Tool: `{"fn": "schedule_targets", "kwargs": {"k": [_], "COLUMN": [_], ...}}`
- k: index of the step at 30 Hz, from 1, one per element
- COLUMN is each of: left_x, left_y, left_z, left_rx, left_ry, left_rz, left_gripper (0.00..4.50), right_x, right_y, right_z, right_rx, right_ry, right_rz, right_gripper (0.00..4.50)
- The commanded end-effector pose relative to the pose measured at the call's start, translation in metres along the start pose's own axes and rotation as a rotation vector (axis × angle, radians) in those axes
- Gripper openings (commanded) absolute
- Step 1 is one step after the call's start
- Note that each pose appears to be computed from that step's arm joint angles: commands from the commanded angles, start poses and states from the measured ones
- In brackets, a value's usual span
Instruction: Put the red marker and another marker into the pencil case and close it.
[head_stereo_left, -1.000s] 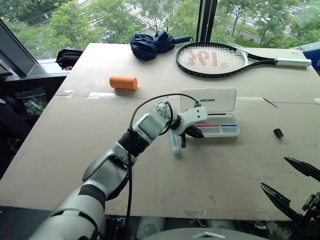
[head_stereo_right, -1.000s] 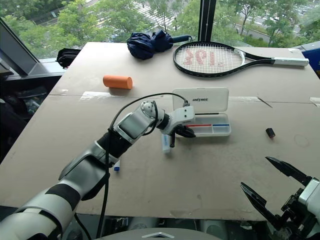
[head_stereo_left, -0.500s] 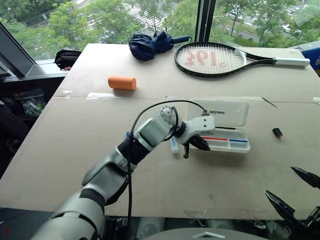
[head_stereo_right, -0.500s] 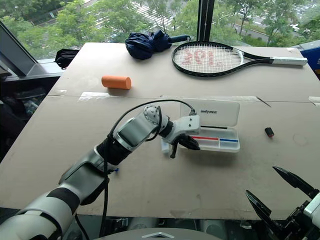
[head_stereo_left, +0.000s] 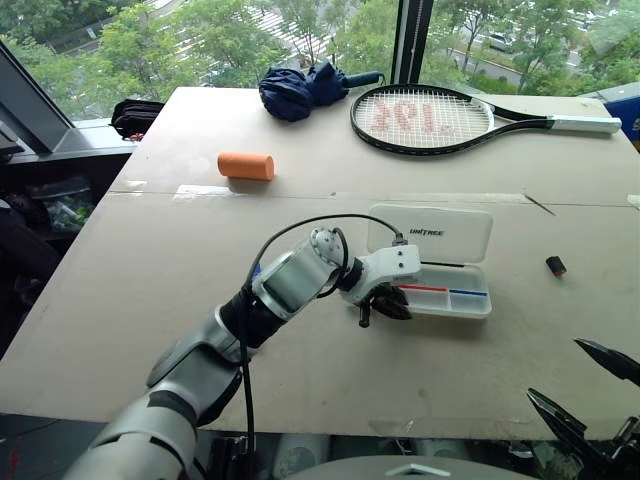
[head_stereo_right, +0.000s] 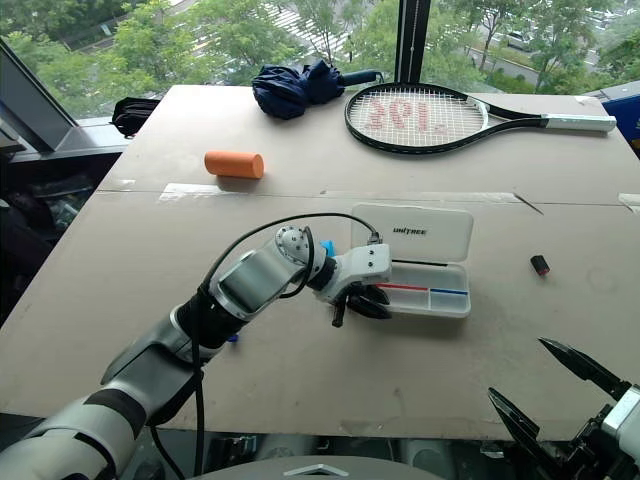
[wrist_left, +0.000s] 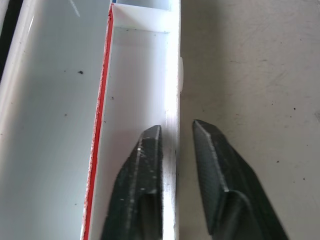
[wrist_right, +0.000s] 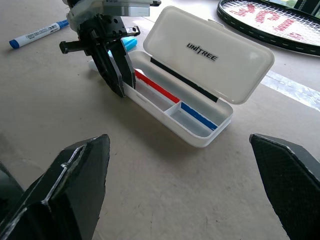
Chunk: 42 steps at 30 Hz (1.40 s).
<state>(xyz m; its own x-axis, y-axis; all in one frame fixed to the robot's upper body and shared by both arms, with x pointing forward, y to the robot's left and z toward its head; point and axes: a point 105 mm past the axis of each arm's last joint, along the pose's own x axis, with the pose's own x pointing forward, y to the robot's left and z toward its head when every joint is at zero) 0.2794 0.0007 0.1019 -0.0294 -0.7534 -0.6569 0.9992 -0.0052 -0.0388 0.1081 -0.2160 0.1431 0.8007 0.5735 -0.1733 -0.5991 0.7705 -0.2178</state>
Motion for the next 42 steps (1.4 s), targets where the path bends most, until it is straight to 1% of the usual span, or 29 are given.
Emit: {"fn": "schedule_targets", "kwargs": {"k": [1,2,3,5,6,7,8,10,11,12,13,14,16,19,21,22,26,28,31,34,37,40,41,42], "left_x": [-0.032,-0.048,-0.06,-0.093,-0.106,-0.121,-0.135,-0.152,-0.16,-0.166,-0.168,-0.169,-0.172,-0.175,-0.177,-0.175,-0.15,-0.149,-0.136,-0.128,-0.12,-0.118,-0.119,-0.12], "left_y": [-0.001,-0.001,-0.002,-0.002,-0.001,0.005,0.009,0.008,0.003,-0.004,-0.014,-0.023,-0.031,-0.042,-0.043,-0.043,-0.03,-0.027,-0.02,-0.021,-0.025,-0.025,-0.026,-0.026], "left_z": [0.028,0.03,0.03,0.034,0.033,0.026,0.016,-0.004,-0.027,-0.049,-0.069,-0.083,-0.094,-0.124,-0.136,-0.138,-0.13,-0.129,-0.125,-0.135,-0.146,-0.146,-0.146,-0.146], "left_rx": [-0.02,-0.072,-0.108,-0.188,-0.219,-0.235,-0.266,-0.332,-0.381,-0.446,-0.507,-0.544,-0.579,-0.726,-0.795,-0.805,-0.866,-0.876,-0.905,-0.925,-0.946,-0.945,-0.936,-0.928], "left_ry": [-0.149,-0.206,-0.244,-0.368,-0.406,-0.425,-0.428,-0.408,-0.284,-0.212,-0.154,-0.112,-0.095,-0.071,-0.064,-0.055,-0.118,-0.122,-0.134,-0.064,0.002,0.008,0.019,0.027], "left_rz": [0.047,0.069,0.086,0.191,0.259,0.422,0.587,0.786,0.916,0.998,1.033,1.049,1.095,1.196,1.249,1.25,1.222,1.228,1.197,1.182,1.156,1.143,1.142,1.144], "left_gripper": [3.31,3.78,3.78,3.78,3.78,3.78,3.78,3.78,3.78,3.78,3.78,3.78,3.78,3.78,3.78,3.78,3.78,3.78,3.78,3.78,3.08,1.59,1.21,0.74], "right_x": [0.004,0.008,0.011,0.017,0.02,0.024,0.028,0.034,0.039,0.043,0.048,0.051,0.055,0.058,0.06,0.06,0.058,0.058,0.055,0.054,0.052,0.052,0.052,0.052], "right_y": [0.002,0.002,0.004,0.005,0.005,0.002,0.0,-0.002,-0.003,-0.003,-0.004,-0.004,-0.005,-0.006,-0.005,-0.006,-0.008,-0.007,-0.005,-0.005,-0.006,-0.005,-0.005,-0.005], "right_z": [0.008,0.01,0.012,0.017,0.019,0.02,0.02,0.02,0.019,0.019,0.02,0.021,0.021,0.023,0.025,0.026,0.026,0.026,0.025,0.024,0.022,0.022,0.023,0.023], "right_rx": [-0.014,-0.015,-0.016,-0.014,-0.016,-0.02,-0.022,-0.019,-0.013,-0.006,-0.003,0.0,-0.001,0.005,0.008,0.009,0.009,0.009,0.004,0.0,-0.005,-0.005,-0.005,-0.005], "right_ry": [-0.029,-0.041,-0.051,-0.076,-0.085,-0.094,-0.103,-0.114,-0.121,-0.129,-0.138,-0.144,-0.148,-0.149,-0.153,-0.154,-0.147,-0.147,-0.14,-0.139,-0.137,-0.137,-0.137,-0.137], "right_rz": [0.03,0.046,0.057,0.107,0.123,0.145,0.165,0.195,0.223,0.251,0.276,0.296,0.318,0.36,0.375,0.378,0.402,0.406,0.428,0.431,0.428,0.427,0.426,0.425], "right_gripper": [4.5,4.5,4.5,4.5,4.5,4.5,4.5,4.5,4.5,4.5,4.5,4.5,4.5,4.5,4.5,4.5,4.5,4.5,4.5,4.5,4.5,4.5,4.5,4.5]}}
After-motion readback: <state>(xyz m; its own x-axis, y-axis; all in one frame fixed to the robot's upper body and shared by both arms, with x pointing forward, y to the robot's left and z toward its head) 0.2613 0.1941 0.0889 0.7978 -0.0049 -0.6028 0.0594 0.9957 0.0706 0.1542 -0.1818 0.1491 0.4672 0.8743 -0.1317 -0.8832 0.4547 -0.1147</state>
